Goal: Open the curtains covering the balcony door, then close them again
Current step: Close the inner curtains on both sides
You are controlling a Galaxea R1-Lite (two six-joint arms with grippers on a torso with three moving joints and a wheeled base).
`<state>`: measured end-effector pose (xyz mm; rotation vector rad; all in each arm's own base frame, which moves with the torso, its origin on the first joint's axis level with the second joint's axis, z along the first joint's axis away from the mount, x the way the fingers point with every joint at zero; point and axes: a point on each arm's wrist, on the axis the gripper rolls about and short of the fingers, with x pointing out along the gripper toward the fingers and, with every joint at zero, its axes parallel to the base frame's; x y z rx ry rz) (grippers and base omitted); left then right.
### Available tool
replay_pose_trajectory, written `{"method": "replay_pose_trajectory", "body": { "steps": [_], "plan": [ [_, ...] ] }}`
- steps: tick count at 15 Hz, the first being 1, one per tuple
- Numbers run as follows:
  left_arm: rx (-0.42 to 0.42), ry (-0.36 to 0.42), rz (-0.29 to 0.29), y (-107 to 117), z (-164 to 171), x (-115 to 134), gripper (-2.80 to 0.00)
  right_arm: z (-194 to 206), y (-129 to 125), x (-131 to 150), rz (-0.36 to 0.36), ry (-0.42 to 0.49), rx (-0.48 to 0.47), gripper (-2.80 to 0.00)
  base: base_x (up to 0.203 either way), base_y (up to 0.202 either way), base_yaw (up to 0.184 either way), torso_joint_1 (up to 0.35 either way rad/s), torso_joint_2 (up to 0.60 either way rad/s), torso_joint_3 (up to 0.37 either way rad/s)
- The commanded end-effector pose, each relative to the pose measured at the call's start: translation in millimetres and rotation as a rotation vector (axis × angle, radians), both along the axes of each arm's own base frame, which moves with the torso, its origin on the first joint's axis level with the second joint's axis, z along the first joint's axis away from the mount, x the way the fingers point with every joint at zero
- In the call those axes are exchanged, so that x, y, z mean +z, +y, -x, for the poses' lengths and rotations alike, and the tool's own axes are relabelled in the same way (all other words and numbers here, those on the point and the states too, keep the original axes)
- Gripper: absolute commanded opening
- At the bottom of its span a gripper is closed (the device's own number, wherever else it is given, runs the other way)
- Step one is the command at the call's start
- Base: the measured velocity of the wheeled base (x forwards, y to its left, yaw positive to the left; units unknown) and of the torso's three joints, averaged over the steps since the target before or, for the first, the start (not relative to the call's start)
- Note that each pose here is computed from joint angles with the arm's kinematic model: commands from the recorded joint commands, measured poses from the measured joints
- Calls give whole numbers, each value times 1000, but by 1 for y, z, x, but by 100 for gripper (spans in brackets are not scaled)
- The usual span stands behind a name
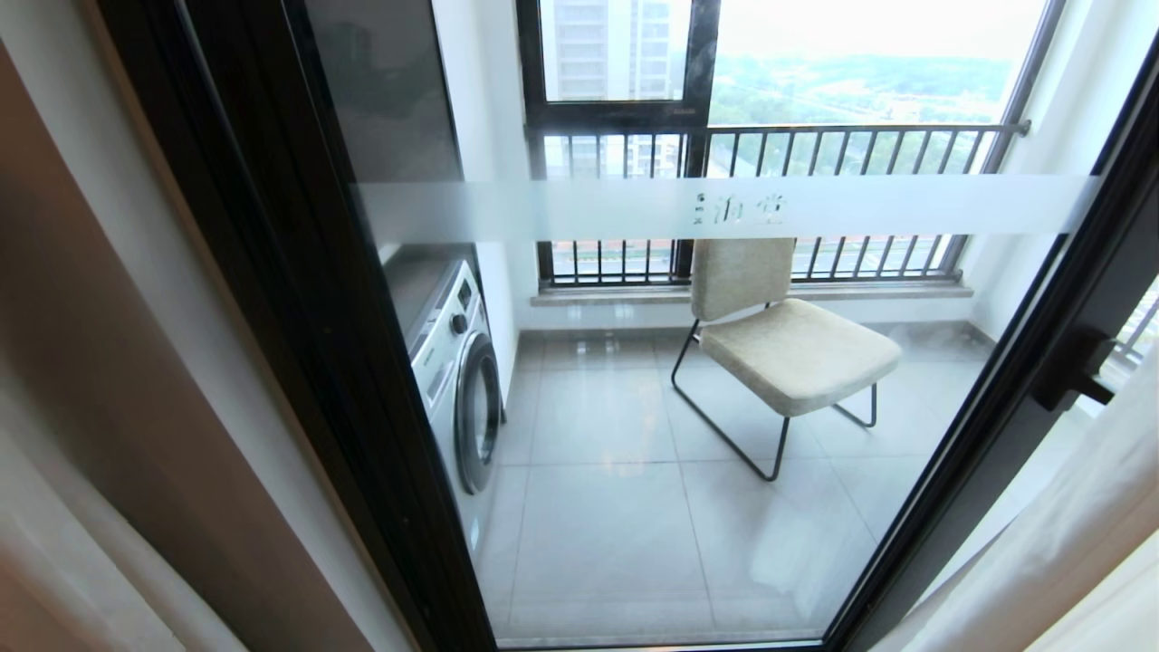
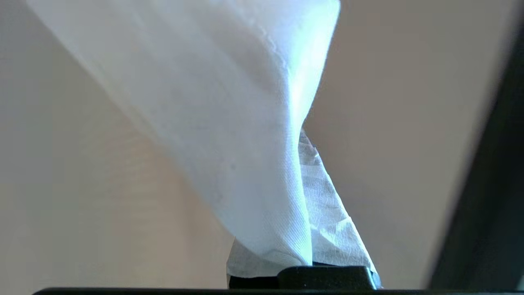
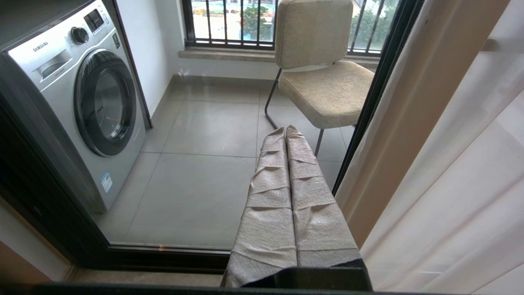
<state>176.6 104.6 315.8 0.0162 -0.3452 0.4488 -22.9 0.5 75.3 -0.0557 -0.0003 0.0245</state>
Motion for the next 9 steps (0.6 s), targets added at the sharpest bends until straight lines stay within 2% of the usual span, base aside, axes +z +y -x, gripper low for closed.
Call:
{"method": "replay_pose_trajectory", "body": {
  "steps": [1, 9],
  "plan": [
    [-88, -37, -18, -24, 7, 6, -280, 0, 0, 0, 1, 1, 0, -280, 0, 0, 0, 0, 0, 0],
    [-381, -79, -27, -79, 9, 13, -280, 0, 0, 0, 1, 1, 0, -280, 0, 0, 0, 0, 0, 0]
  ]
}}
